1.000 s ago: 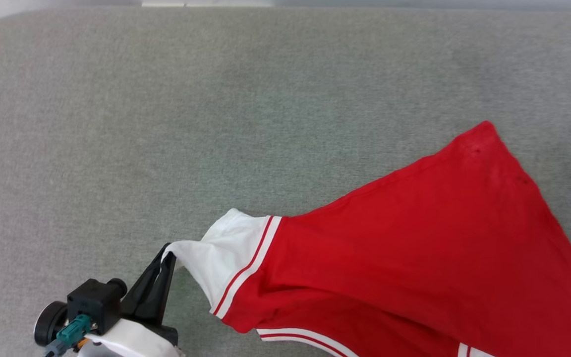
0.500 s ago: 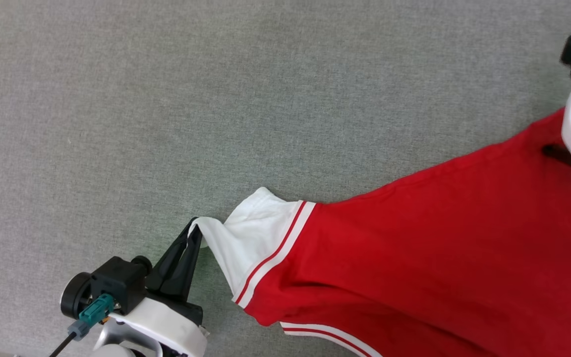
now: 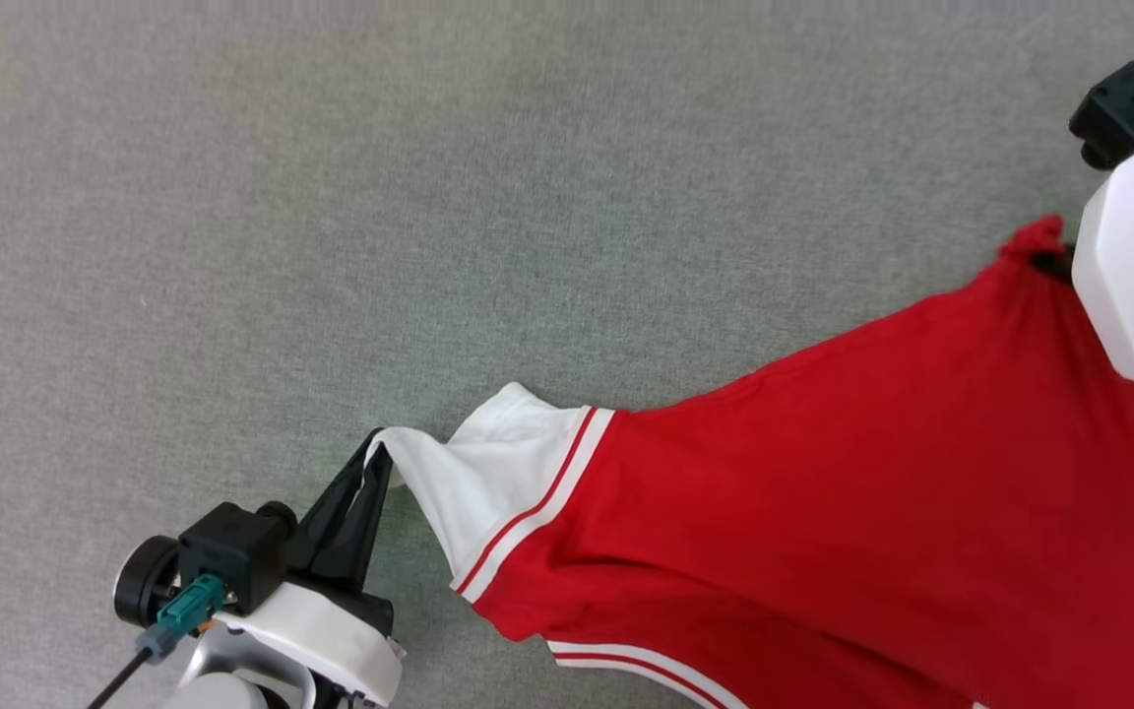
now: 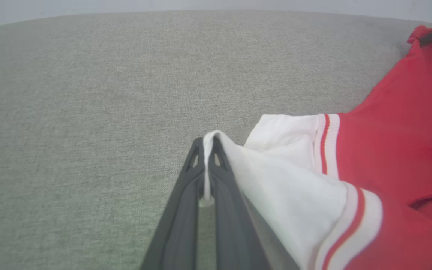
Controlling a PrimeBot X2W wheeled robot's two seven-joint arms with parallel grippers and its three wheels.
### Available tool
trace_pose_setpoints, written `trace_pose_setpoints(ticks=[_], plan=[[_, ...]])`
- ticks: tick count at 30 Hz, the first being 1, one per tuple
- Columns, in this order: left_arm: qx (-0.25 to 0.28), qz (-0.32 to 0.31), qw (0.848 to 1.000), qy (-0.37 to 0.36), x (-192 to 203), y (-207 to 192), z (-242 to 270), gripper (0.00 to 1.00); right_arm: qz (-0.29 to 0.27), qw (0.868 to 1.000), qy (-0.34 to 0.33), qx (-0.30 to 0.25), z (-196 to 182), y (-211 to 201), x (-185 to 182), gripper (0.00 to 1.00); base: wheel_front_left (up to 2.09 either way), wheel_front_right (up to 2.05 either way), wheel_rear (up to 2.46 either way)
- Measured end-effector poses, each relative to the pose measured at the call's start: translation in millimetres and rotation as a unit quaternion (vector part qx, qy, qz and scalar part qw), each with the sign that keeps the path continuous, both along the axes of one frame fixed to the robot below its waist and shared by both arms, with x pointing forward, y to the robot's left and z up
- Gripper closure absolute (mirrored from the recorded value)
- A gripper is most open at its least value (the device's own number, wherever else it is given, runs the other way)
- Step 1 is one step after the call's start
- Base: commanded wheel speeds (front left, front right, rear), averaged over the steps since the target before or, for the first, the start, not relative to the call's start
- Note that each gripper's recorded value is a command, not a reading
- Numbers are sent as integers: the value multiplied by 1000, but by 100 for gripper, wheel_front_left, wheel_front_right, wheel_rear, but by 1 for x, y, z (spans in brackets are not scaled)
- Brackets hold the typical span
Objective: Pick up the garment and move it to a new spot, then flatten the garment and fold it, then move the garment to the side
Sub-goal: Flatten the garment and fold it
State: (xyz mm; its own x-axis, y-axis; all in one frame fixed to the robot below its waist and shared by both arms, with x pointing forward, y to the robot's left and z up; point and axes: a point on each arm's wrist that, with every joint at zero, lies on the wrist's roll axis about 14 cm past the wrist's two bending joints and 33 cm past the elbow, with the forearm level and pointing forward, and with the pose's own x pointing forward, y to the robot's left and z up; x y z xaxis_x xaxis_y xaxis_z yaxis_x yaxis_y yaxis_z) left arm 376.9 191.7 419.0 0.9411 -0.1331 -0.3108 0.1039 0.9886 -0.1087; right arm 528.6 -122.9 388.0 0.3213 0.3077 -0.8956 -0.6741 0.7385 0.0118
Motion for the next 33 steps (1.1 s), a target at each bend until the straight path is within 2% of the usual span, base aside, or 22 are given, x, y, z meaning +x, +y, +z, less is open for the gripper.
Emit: trace_pose_setpoints(ticks=[5,10,14,20,21,22,27,33], plan=[[13,-14,999,-44,7,2,26,100,-11,993,-96,62,59,4,13,100,0,0,0],[17,-36,993,-112,27,-4,68,100,-9,979,-178,95,112,-1,10,100,0,0,0],[37,-61,982,-174,53,-6,111,100,-11,965,-235,113,150,-10,8,100,0,0,0],[58,-105,960,-255,95,-21,178,100,-14,931,-337,138,208,-17,20,100,0,0,0],[60,-122,953,-270,108,-28,194,100,-16,919,-365,150,223,-16,27,100,0,0,0],[60,-122,953,-270,108,-28,194,100,-16,919,-365,150,223,-16,27,100,0,0,0],[87,-146,939,-297,145,-35,222,100,-24,888,-426,169,252,-12,49,100,0,0,0],[97,-159,919,-346,187,-50,266,100,-38,861,-478,167,277,-13,82,100,0,0,0]])
